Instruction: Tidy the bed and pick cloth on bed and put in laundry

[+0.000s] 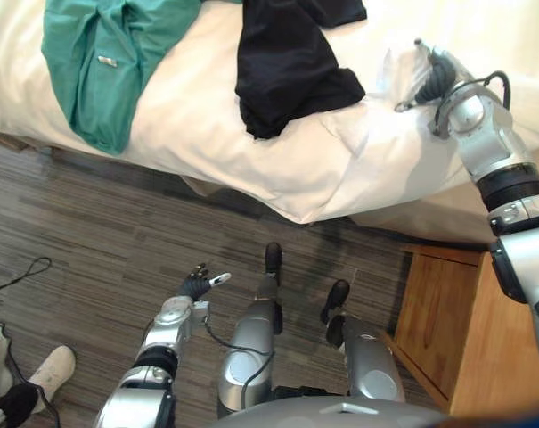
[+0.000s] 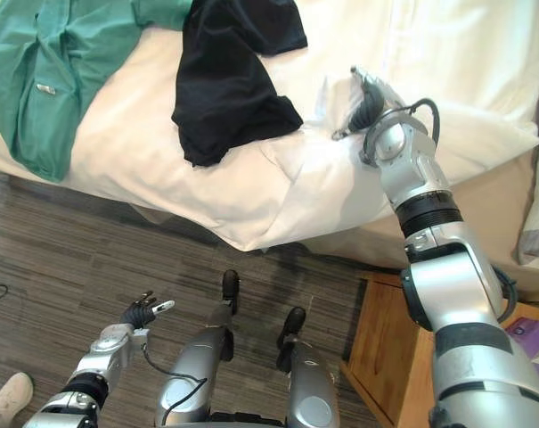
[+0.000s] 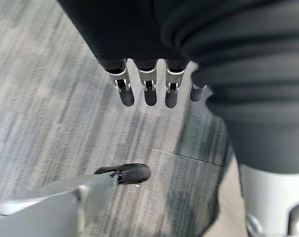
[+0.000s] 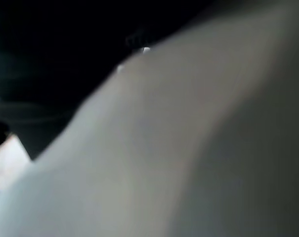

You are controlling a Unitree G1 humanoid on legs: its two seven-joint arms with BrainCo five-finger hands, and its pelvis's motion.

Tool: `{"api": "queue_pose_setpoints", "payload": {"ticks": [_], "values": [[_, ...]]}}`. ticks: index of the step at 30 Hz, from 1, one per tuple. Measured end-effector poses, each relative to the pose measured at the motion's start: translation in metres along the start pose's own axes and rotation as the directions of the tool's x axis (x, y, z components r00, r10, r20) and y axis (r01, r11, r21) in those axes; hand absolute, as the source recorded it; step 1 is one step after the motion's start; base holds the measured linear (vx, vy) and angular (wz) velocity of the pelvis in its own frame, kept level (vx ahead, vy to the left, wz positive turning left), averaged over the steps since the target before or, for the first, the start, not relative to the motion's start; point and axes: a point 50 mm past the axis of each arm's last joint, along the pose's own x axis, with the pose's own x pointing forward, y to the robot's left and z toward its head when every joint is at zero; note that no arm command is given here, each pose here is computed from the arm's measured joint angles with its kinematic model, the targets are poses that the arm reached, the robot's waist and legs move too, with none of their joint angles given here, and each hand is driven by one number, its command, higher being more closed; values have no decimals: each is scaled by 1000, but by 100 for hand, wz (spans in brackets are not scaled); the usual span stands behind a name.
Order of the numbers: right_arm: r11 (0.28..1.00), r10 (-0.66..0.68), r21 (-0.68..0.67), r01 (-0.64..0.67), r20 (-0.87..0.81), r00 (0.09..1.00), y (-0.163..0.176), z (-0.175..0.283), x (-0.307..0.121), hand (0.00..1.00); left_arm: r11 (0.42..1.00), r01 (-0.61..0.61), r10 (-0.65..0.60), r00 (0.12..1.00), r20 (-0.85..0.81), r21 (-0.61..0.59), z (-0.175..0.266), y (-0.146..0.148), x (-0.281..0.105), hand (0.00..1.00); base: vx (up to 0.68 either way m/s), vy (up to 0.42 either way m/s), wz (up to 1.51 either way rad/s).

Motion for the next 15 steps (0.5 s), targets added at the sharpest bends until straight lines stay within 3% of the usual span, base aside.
{"api": "queue_pose_setpoints", "payload": {"ticks": [8,15], "values": [[993,-12,120,20,-62,998,-6,-23,0,100,997,13,-11,1000,-19,70,22,6,4,0,44,-51,9],[919,-91,383,90,-14,996,44,-28,-11,100,992,-8,15,999,-52,123,14,1,2,0,1,-32,-20]]}}
